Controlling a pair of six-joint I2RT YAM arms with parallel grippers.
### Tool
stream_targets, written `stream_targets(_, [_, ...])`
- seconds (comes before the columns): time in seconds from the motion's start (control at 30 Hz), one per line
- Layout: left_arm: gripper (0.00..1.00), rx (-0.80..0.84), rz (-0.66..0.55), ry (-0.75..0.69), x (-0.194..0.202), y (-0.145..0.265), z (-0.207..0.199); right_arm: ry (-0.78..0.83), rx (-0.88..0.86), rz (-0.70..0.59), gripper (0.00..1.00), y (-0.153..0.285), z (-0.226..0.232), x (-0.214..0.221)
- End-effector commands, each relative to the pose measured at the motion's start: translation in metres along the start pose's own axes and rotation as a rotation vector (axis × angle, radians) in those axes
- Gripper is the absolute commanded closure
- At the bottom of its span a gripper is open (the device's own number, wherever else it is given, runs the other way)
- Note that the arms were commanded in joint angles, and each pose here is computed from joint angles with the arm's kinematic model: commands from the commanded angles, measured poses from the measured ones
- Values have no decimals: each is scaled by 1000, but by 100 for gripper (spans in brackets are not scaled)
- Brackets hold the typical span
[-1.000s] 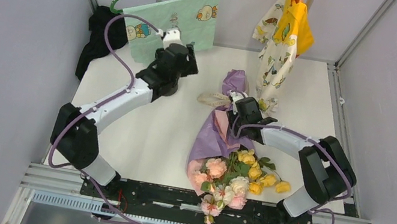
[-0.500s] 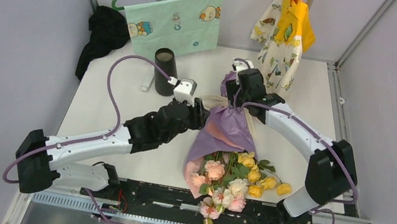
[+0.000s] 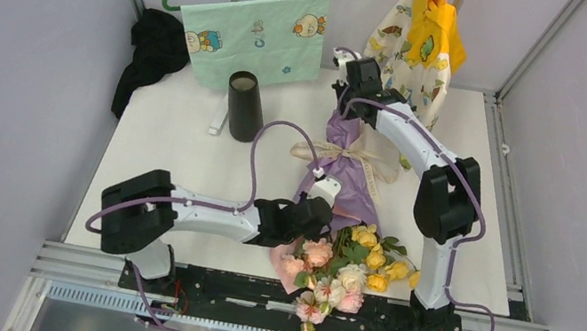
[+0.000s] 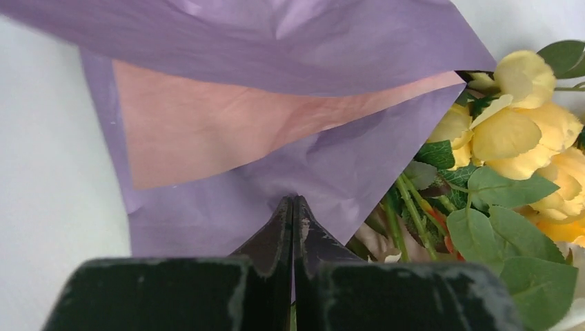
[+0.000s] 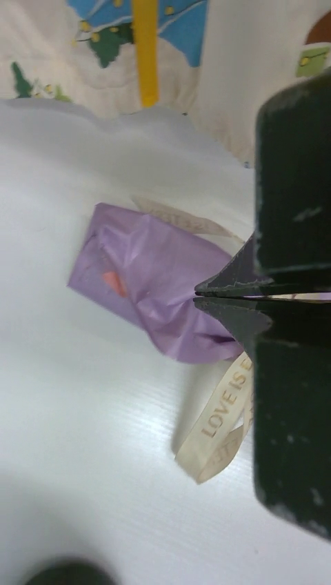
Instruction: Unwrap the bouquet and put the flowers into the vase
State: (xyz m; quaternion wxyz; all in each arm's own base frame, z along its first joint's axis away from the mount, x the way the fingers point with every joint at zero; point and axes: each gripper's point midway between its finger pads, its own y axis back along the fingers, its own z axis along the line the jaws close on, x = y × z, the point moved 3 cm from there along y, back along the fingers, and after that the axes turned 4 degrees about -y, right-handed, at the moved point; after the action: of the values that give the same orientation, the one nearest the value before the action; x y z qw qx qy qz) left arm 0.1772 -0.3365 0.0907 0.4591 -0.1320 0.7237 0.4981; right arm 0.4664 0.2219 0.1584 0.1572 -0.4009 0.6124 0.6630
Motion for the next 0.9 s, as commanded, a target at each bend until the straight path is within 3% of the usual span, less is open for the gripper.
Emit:
stream_targets(0.0, [98, 107, -47, -17, -26, -11, -32, 24, -132, -3, 100, -3, 20, -17])
stream_targets(0.17, [98, 122, 16, -40, -11, -32, -43, 27, -204, 67, 100, -31, 33, 7])
stream_targets(0.4, [98, -75, 119, -77, 17, -51, -14, -3, -180, 210, 100, -58, 13, 61])
stream_targets(0.67, [98, -307, 238, 27, 39, -65, 65, -66, -24, 250, 100, -21, -43, 114])
stream_targets(0.87, [98, -429, 200, 64, -7, -75, 102, -91, 70, 257, 100, 21, -59, 158])
